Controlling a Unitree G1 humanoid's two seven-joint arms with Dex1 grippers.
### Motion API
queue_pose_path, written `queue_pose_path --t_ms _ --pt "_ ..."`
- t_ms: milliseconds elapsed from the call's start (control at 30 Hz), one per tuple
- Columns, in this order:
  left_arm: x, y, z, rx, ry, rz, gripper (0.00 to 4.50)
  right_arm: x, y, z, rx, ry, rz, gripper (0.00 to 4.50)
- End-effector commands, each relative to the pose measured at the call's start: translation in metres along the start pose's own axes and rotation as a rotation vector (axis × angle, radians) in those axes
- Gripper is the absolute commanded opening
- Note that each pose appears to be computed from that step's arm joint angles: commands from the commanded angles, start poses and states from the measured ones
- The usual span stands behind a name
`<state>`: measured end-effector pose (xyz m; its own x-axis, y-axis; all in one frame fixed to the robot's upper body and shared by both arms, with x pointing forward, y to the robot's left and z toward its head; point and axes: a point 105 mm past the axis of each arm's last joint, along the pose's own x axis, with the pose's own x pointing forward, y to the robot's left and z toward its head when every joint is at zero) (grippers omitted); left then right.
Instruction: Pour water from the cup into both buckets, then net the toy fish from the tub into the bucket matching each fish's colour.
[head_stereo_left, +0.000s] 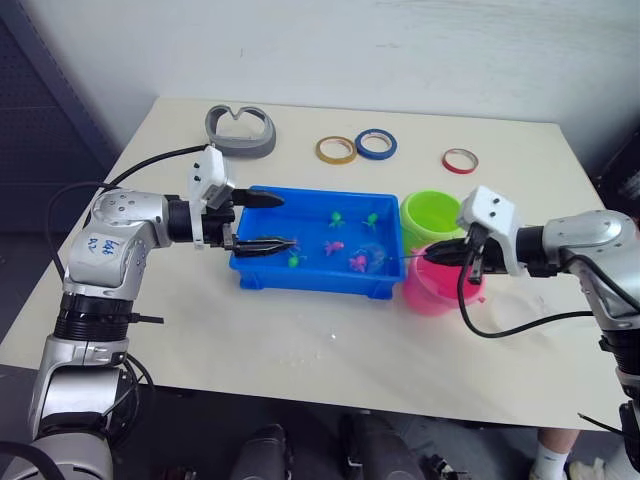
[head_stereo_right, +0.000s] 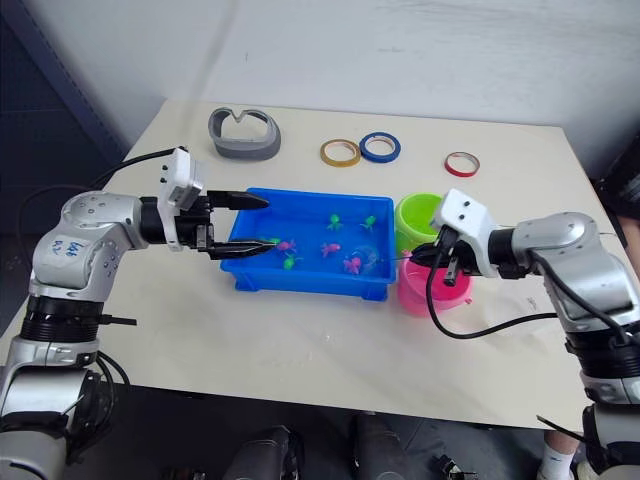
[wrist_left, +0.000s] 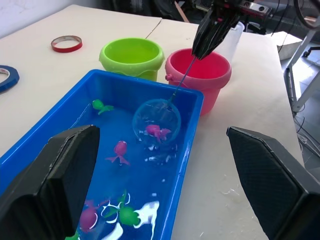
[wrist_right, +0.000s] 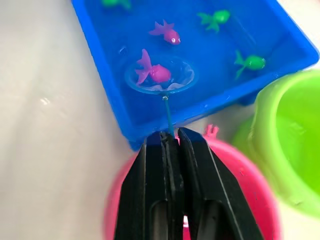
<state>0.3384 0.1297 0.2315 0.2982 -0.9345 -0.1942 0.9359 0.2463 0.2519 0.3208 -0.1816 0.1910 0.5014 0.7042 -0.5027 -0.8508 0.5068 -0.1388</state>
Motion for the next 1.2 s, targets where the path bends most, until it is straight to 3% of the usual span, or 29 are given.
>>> queue_pose_path --t_ms 33,267,433,567,800,1000,1200 --pt "0.001 0.001 0.008 0.041 -0.018 -0.011 4.45 -0.012 0.004 0.011 0.026 -0.058 -0.008 0.0" --pt "0.011 -0.008 0.012 0.032 -0.054 -0.096 4.45 -0.042 0.006 0.025 -0.024 -0.179 -0.117 0.0" --pt "0.025 -0.021 0.022 0.007 -0.112 -0.227 4.45 -0.088 0.019 0.027 -0.026 -0.235 -0.215 0.0" --pt "0.04 -0.027 0.028 0.02 -0.137 -0.321 4.45 -0.126 0.032 0.014 -0.017 -0.195 -0.335 0.0" --pt "0.061 -0.026 0.032 0.045 -0.159 -0.406 4.45 -0.161 0.048 -0.006 -0.102 -0.044 -0.53 0.0" --pt "0.074 -0.026 0.038 0.066 -0.186 -0.457 4.45 -0.157 0.055 -0.01 -0.455 0.139 -0.599 0.0" --pt "0.076 -0.023 0.038 0.075 -0.187 -0.457 4.45 -0.145 0.063 -0.018 -1.086 0.368 -0.476 0.0"
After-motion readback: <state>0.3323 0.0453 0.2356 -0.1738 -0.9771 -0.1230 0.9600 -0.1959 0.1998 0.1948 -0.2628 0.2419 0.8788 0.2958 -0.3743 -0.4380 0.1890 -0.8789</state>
